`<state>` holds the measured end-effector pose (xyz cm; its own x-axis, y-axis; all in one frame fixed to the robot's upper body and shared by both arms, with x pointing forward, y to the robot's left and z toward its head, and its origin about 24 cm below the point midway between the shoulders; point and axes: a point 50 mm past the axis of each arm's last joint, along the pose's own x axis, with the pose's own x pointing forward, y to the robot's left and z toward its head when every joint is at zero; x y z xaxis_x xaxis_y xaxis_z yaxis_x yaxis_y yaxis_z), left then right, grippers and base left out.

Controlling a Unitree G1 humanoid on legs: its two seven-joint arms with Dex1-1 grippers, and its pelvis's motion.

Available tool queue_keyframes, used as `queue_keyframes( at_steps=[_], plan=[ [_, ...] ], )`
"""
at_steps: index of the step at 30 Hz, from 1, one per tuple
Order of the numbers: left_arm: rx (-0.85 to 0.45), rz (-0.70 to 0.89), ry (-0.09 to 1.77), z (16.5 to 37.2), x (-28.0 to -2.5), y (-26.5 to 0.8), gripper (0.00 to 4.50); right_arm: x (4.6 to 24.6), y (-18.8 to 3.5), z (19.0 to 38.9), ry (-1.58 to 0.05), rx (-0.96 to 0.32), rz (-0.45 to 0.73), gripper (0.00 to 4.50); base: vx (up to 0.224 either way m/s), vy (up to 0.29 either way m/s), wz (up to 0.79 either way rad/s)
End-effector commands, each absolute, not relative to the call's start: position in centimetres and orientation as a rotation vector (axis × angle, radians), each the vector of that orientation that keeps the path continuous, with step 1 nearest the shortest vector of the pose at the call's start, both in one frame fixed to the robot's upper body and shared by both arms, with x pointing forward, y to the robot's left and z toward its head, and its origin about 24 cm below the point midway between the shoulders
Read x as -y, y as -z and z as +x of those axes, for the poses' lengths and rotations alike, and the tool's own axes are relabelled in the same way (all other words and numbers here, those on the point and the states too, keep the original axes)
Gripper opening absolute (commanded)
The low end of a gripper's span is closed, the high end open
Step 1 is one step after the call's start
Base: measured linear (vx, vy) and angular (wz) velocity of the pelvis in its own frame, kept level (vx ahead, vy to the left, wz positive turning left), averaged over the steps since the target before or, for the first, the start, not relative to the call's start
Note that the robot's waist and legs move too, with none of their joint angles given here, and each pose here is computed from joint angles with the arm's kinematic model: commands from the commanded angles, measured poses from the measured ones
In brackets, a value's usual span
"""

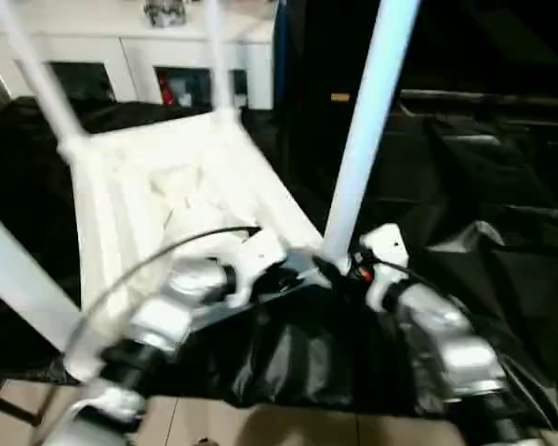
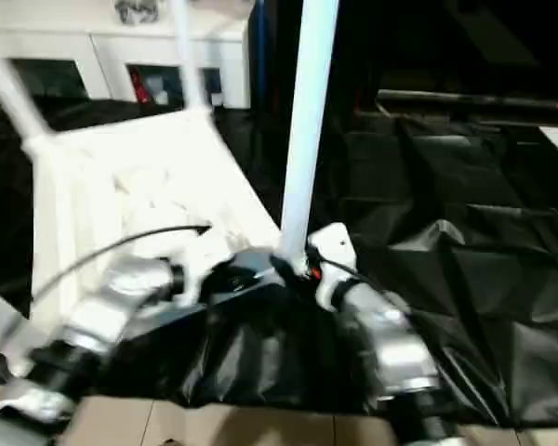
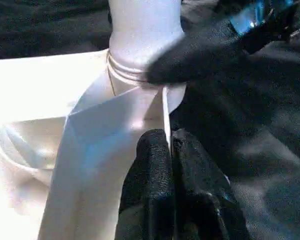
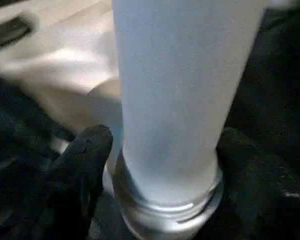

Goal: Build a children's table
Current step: Rotate leg to tighten

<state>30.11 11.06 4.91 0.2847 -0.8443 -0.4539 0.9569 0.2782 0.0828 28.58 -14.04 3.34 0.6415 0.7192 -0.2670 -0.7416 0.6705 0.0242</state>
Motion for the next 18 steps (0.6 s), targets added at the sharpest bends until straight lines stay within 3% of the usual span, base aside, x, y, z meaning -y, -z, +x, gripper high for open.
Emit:
queue_keyframes(
  at_steps=[1,9,18],
  plan=[
    [-0.357,0.400,1.324,29.5,-11.0,-4.9,0.00,14.0,-4.4,28.6,-0.931,-0.248,-0.097,3.59,0.000,0.000,0.00],
    [-0.403,0.429,1.425,29.3,-12.6,-5.2,0.00,15.1,-5.6,28.4,-1.162,-0.263,-0.124,3.59,0.000,0.000,0.00],
    [-0.416,0.439,1.467,29.3,-12.5,-5.3,0.00,14.6,-6.0,28.5,-1.237,-0.251,-0.161,3.59,0.000,0.000,0.00]
  ],
)
